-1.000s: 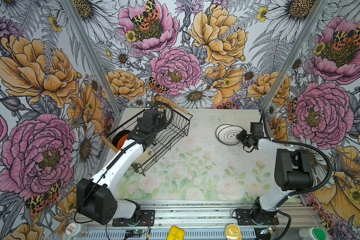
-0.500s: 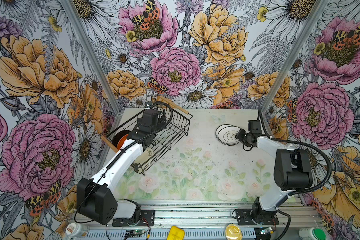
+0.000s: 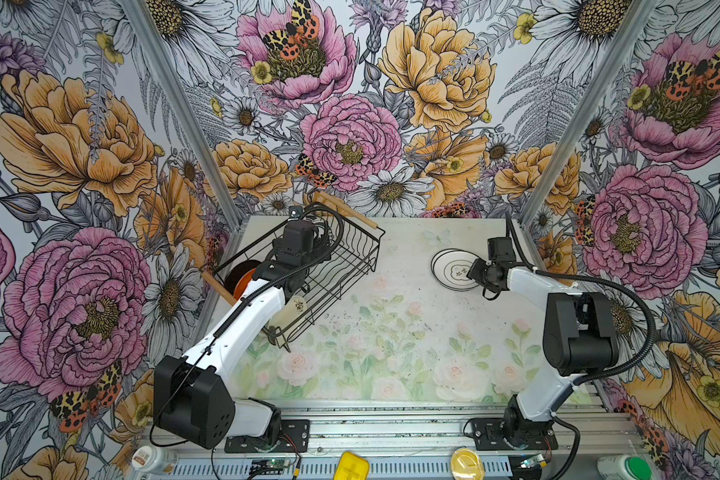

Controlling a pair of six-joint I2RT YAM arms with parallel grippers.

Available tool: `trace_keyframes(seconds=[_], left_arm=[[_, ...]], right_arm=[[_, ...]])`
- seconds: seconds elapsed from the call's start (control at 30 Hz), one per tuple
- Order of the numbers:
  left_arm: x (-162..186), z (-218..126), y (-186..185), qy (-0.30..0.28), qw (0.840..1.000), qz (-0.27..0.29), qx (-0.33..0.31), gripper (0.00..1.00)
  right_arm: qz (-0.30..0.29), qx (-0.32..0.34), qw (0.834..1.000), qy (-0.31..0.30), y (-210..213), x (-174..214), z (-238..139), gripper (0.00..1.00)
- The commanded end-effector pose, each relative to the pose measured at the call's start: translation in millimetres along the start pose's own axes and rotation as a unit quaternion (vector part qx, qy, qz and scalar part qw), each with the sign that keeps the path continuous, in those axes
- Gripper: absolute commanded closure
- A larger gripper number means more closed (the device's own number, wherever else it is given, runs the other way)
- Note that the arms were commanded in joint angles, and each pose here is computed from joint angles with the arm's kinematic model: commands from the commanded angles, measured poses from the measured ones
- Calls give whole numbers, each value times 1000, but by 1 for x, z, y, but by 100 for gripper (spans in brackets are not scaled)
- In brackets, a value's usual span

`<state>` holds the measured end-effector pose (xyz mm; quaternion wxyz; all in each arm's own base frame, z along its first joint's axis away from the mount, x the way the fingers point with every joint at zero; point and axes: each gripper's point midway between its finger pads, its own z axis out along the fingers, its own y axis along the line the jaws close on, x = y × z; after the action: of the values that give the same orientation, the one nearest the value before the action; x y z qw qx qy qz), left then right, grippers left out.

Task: Unload the plates from the dish rack
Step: 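Lower the plate flat onto the stack and open the right gripper, then raise the right gripper off the stack while the left gripper reaches into the rack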

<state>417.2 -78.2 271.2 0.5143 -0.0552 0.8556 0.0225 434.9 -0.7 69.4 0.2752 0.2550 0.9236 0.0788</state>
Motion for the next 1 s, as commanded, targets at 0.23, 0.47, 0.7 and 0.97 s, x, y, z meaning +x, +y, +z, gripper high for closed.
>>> trace_keyframes(seconds=[0.23, 0.47, 0.7, 0.97], left_arm=[[-5, -4, 7, -8, 1000, -16, 5, 1], [-2, -2, 32, 4, 999, -46, -14, 1], [1, 3, 56, 13, 997, -70, -15, 1], [12, 23, 57, 37, 997, -65, -9, 1]], right_arm=[[-20, 3, 1000, -13, 11, -17, 6, 40], [-23, 15, 1000, -7, 7, -13, 7, 40], [-24, 25, 999, 0, 1, -8, 11, 39], [-24, 26, 999, 14, 1, -4, 24, 39]])
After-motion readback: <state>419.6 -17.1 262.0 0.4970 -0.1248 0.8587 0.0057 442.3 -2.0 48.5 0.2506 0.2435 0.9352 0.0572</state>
